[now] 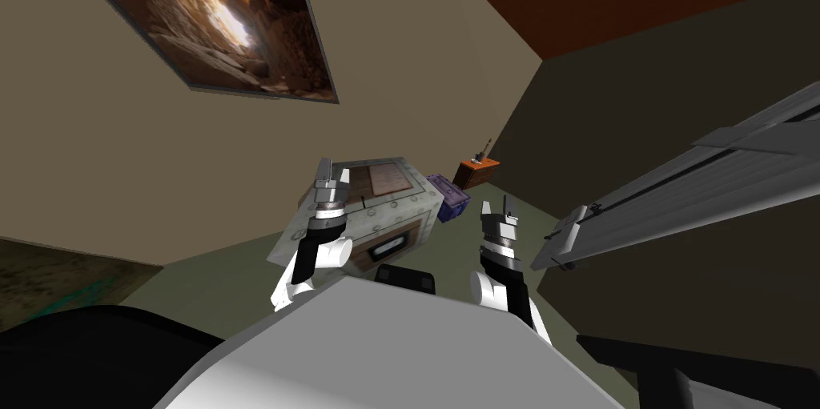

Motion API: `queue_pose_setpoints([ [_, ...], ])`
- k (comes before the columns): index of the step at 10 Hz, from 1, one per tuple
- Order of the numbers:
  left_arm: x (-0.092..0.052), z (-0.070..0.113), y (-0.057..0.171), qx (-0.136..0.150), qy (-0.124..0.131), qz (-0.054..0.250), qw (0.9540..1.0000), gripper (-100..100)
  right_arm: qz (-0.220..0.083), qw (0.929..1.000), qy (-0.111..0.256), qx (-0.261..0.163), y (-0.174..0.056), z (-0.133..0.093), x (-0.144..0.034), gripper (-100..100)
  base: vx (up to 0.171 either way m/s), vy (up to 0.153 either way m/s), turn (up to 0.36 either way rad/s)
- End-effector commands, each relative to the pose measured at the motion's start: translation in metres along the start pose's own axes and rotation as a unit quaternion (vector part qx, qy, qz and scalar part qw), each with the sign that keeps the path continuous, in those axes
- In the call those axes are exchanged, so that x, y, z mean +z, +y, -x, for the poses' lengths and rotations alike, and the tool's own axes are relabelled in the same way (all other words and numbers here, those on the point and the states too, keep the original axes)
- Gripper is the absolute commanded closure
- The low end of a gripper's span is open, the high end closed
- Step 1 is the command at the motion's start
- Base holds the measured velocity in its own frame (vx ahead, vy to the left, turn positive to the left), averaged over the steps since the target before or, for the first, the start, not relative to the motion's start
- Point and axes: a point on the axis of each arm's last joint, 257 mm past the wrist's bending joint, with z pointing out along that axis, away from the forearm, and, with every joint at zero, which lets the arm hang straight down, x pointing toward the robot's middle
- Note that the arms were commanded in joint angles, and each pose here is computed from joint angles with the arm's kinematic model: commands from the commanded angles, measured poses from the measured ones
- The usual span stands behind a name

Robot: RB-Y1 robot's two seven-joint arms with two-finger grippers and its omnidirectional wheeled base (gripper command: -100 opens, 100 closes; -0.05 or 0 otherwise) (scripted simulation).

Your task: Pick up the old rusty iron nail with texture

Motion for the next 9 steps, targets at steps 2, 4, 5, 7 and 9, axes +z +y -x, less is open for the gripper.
queue_pose_setpoints([
  [2, -0.008, -0.006, 0.009, 0.026, 0.031, 0.016, 0.9991, -100, 0.0, 1.0, 0.0, 0.0, 0.0, 0.0, 0.0, 0, -0.007, 0.001, -0.013],
  [4, -0.022, -0.008, 0.023, 0.056, 0.057, 0.042, 0.9959, -100, 0.0, 1.0, 0.0, 0.0, 0.0, 0.0, 0.0, 0, -0.008, 0.009, -0.032],
  [5, -0.022, -0.008, 0.023, 0.056, 0.057, 0.042, 0.9959, -100, 0.0, 1.0, 0.0, 0.0, 0.0, 0.0, 0.0, 0, -0.008, 0.011, -0.035],
  [7, -0.022, -0.008, 0.023, 0.056, 0.057, 0.042, 0.9959, -100, 0.0, 1.0, 0.0, 0.0, 0.0, 0.0, 0.0, 0, 0.004, -0.005, 0.01],
  [9, -0.022, -0.008, 0.023, 0.056, 0.057, 0.042, 0.9959, -100, 0.0, 1.0, 0.0, 0.0, 0.0, 0.0, 0.0, 0, 0.003, -0.004, 0.011],
])
